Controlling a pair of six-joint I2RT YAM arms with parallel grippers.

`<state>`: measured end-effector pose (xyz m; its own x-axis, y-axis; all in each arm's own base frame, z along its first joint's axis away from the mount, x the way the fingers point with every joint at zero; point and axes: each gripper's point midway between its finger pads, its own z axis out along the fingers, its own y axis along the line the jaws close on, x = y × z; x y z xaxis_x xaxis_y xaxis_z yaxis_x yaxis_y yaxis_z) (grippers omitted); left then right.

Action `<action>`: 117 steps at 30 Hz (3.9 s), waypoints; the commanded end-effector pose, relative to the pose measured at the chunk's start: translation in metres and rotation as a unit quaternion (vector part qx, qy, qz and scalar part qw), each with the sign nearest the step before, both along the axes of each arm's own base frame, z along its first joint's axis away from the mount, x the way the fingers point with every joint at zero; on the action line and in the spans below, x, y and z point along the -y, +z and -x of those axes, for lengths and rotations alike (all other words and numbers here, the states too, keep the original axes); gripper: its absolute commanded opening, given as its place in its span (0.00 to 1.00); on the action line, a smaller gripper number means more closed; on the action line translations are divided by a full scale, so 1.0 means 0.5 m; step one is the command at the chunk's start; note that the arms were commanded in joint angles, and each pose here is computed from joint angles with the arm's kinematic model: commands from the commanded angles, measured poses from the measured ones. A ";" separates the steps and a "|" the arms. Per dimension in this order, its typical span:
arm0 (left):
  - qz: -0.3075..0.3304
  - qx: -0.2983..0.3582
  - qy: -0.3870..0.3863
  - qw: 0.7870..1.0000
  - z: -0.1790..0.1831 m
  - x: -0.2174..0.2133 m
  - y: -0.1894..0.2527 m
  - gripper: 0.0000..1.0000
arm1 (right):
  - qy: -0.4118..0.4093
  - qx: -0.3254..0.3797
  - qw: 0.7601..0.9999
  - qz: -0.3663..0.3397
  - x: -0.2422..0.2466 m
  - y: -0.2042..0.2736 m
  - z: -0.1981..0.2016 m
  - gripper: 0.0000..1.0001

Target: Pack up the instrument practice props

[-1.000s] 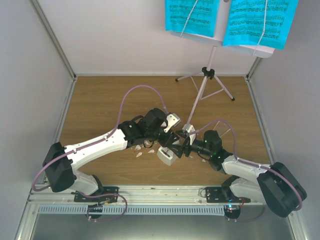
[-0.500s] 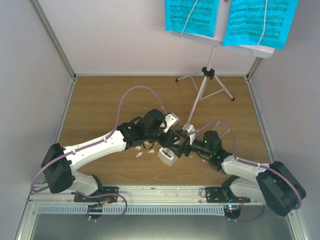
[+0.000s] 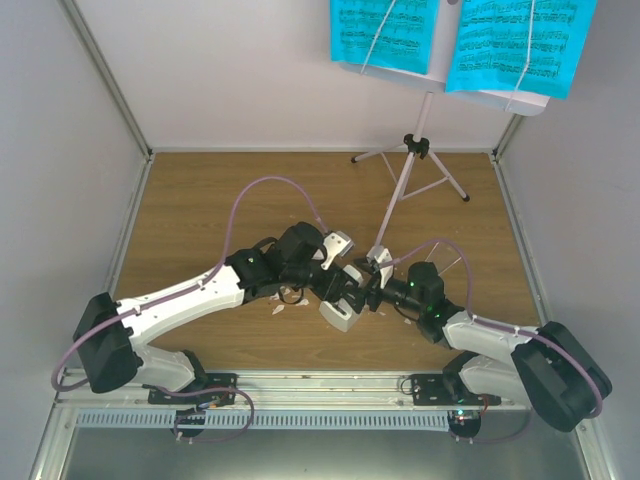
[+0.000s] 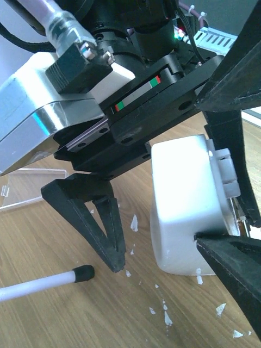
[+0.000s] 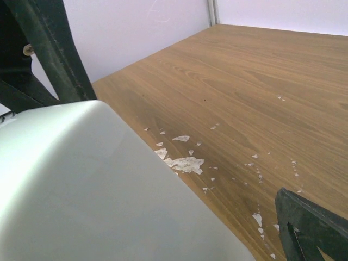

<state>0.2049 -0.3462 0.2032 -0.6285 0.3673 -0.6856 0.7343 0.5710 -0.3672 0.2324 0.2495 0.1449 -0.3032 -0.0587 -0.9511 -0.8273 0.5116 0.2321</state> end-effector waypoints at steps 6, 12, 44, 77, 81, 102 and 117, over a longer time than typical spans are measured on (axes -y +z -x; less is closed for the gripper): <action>0.030 -0.026 -0.023 0.999 0.044 -0.003 0.023 0.71 | -0.050 0.009 0.999 -0.006 0.022 0.010 -0.031 1.00; 0.040 0.004 0.027 0.999 0.017 -0.035 0.052 0.93 | -0.024 0.011 1.000 -0.005 0.015 0.029 -0.013 1.00; 0.145 0.343 -0.039 0.928 0.025 -0.072 0.079 0.90 | -0.196 0.040 0.979 -0.022 0.179 0.162 0.030 1.00; 0.071 0.295 -0.062 0.951 -0.014 0.001 -0.019 0.48 | -0.199 0.031 0.979 -0.033 0.181 0.147 0.032 1.00; 0.069 0.289 -0.061 0.953 -0.016 0.004 -0.023 0.43 | -0.199 0.031 0.979 -0.033 0.180 0.147 0.032 1.00; 0.104 0.280 -0.036 0.954 -0.006 -0.016 0.046 0.89 | -0.236 0.027 0.971 -0.039 0.204 0.170 0.022 1.00; 0.078 0.181 -0.003 0.980 -0.036 0.060 0.084 0.97 | -0.359 -0.093 0.928 0.033 0.245 0.118 -0.055 1.00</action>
<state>0.2229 -0.3657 0.2652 -0.2591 0.1812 -0.9487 0.8549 0.5001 -0.1380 0.2487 0.1419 0.2193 -0.3590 0.1311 -0.9241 -0.3670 0.8905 0.2689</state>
